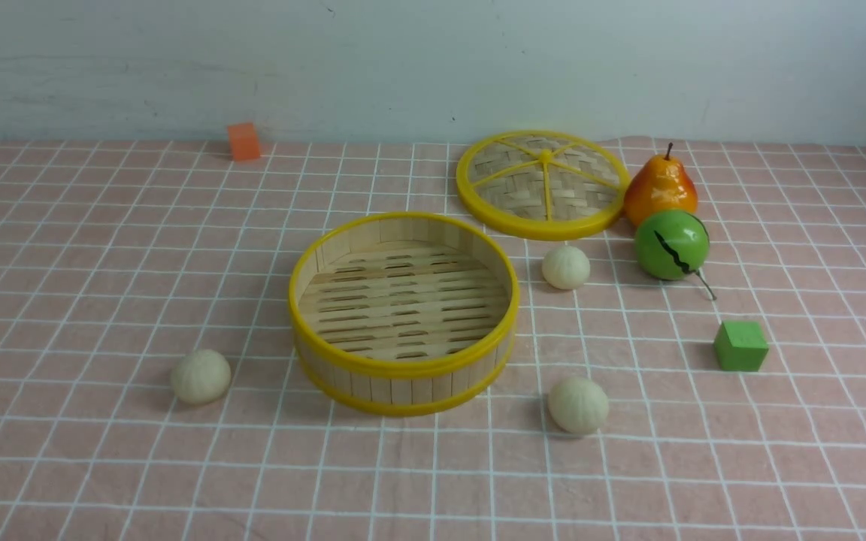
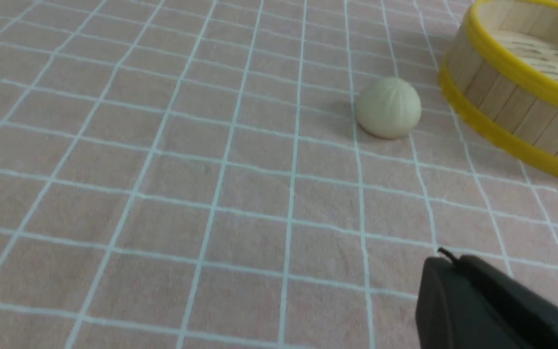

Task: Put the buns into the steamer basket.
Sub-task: Use the left arm to grab a steamed stuffed bun

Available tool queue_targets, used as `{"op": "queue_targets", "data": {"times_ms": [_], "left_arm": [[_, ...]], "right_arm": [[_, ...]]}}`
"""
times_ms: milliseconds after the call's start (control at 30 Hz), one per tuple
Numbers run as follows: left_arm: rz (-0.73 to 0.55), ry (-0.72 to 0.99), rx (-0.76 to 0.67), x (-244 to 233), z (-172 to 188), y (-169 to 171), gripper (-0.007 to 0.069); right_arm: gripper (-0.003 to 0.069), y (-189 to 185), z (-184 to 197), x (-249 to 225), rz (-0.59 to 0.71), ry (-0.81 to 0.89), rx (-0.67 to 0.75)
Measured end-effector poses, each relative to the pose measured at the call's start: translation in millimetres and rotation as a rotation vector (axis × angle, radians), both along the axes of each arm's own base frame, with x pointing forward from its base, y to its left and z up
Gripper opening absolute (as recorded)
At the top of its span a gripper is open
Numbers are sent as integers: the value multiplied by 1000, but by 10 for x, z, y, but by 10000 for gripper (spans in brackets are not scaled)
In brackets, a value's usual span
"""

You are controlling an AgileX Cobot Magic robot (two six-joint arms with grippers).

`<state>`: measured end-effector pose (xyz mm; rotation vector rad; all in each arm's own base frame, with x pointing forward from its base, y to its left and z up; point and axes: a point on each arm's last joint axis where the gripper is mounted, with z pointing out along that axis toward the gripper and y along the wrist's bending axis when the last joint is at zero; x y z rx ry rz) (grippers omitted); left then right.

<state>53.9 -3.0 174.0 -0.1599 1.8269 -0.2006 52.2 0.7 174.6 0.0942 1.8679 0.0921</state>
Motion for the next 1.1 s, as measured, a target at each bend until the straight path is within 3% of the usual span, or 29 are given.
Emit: {"op": "queue_targets", "data": {"times_ms": [167, 300, 500, 633, 700, 767, 800, 900, 967, 1033, 1067, 1100], "left_arm": [[0, -183, -10, 28, 164, -2, -13], [0, -453, -25, 13, 409, -1, -13], [0, -710, -44, -61, 630, 3, -12], [-37, -870, -270, -144, 767, 12, -11], [-66, -849, -408, -146, 843, 8, -11], [-78, -819, -447, -137, 971, -1, -11], [-84, -758, -408, -103, 1207, -24, -11], [-73, -685, -320, -35, 1479, -38, -11], [-30, -549, -195, 169, 1788, -33, -11], [-11, -484, -161, 328, 1905, -29, -8], [4, -406, -150, 526, 1928, -32, -6], [8, -385, -147, 559, 1907, -31, -6]], "right_arm": [[239, 1, 38, 21, 1, -71, 1], [239, 4, 274, 44, 7, -336, -15], [239, 38, 557, -13, 40, -658, -111], [239, 70, 750, -116, 73, -898, -52], [225, 77, 797, -127, 81, -937, -41], [202, 76, 850, -118, 81, -936, -38], [152, 75, 977, -93, 80, -928, -37], [83, 73, 1109, -37, 76, -893, -38], [-8, 62, 1286, 134, 62, -762, -42], [-18, 53, 1327, 247, 51, -657, -46], [-18, 41, 1300, 421, 39, -491, -51], [-18, 41, 1311, 441, 39, -485, -51]]}}
